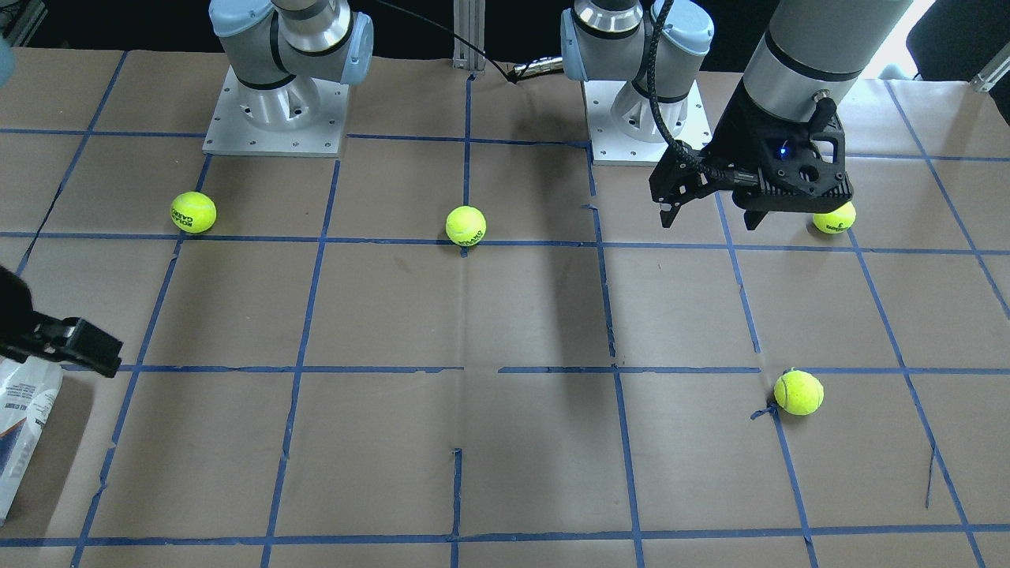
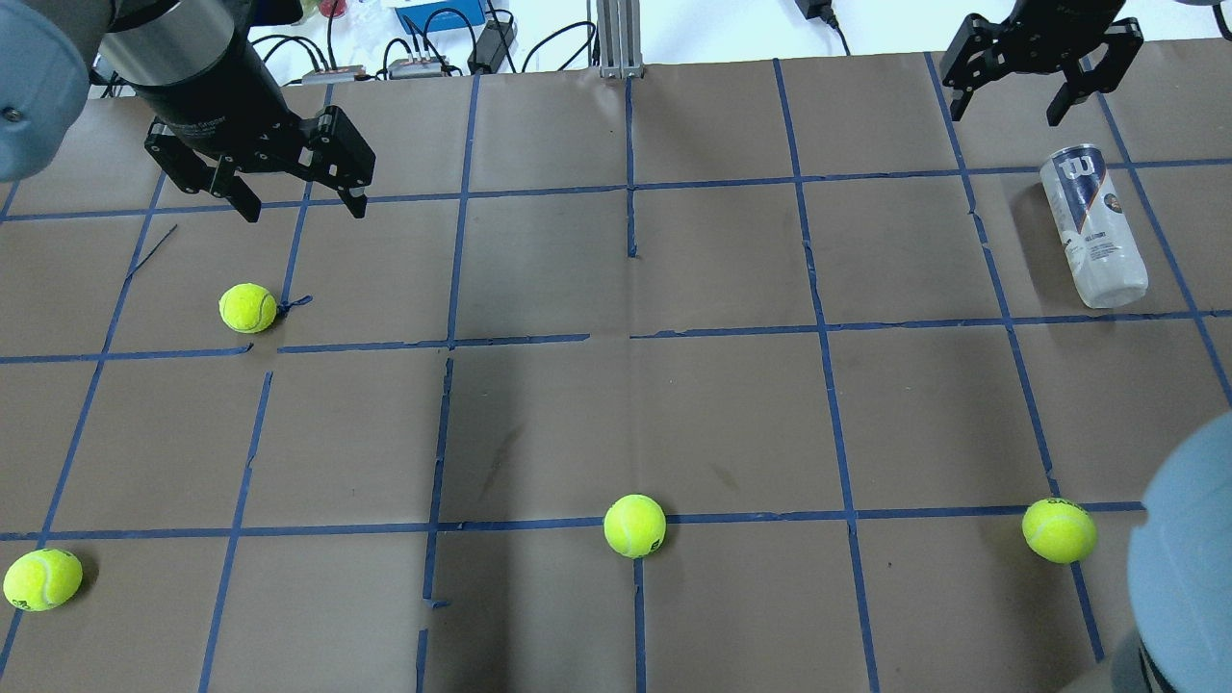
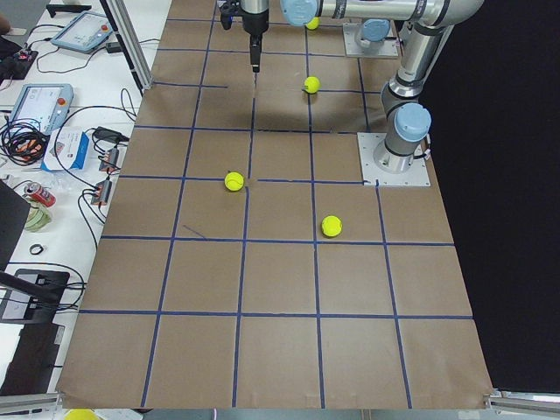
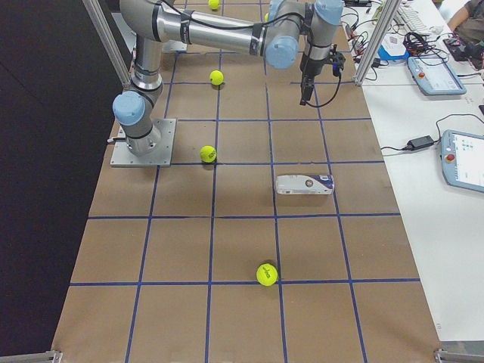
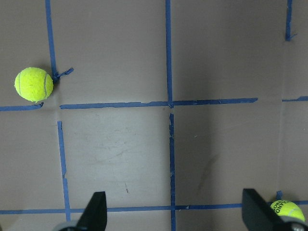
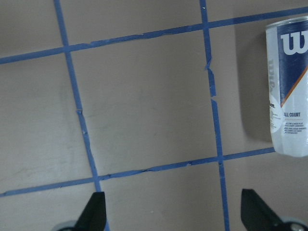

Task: Lift up tennis ball bucket
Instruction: 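Lower the right gripper around the can and close on it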

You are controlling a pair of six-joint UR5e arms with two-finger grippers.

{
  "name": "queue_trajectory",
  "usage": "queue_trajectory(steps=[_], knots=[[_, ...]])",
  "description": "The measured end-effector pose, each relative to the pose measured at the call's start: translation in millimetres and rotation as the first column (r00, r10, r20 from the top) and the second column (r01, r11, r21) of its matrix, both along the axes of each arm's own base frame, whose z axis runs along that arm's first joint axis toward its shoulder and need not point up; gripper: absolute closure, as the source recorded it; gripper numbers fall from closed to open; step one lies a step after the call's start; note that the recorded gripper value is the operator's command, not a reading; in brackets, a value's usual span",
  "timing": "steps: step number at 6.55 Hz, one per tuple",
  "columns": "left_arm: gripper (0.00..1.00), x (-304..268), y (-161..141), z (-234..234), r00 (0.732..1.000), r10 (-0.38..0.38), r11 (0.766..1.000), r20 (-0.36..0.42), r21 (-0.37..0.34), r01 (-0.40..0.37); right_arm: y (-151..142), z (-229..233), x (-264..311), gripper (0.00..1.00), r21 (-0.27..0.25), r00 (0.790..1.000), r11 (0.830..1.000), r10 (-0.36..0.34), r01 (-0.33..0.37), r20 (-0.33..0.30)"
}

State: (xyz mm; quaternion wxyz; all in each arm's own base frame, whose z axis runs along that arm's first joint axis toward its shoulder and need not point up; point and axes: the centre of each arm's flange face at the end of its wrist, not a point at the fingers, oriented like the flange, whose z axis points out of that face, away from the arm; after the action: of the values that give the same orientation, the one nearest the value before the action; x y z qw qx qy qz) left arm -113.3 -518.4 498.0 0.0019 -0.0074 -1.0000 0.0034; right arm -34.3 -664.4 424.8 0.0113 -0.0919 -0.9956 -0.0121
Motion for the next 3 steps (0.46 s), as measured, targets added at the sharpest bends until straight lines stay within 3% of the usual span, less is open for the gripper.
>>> queue_trajectory(steps=[3], knots=[[0.00,0,0,0,1.000,0.000,1.000,0.000,0.000,0.000,-34,-78,-105,0.00,-0.005,0.997,0.997,-0.074,0.074,-0.020]])
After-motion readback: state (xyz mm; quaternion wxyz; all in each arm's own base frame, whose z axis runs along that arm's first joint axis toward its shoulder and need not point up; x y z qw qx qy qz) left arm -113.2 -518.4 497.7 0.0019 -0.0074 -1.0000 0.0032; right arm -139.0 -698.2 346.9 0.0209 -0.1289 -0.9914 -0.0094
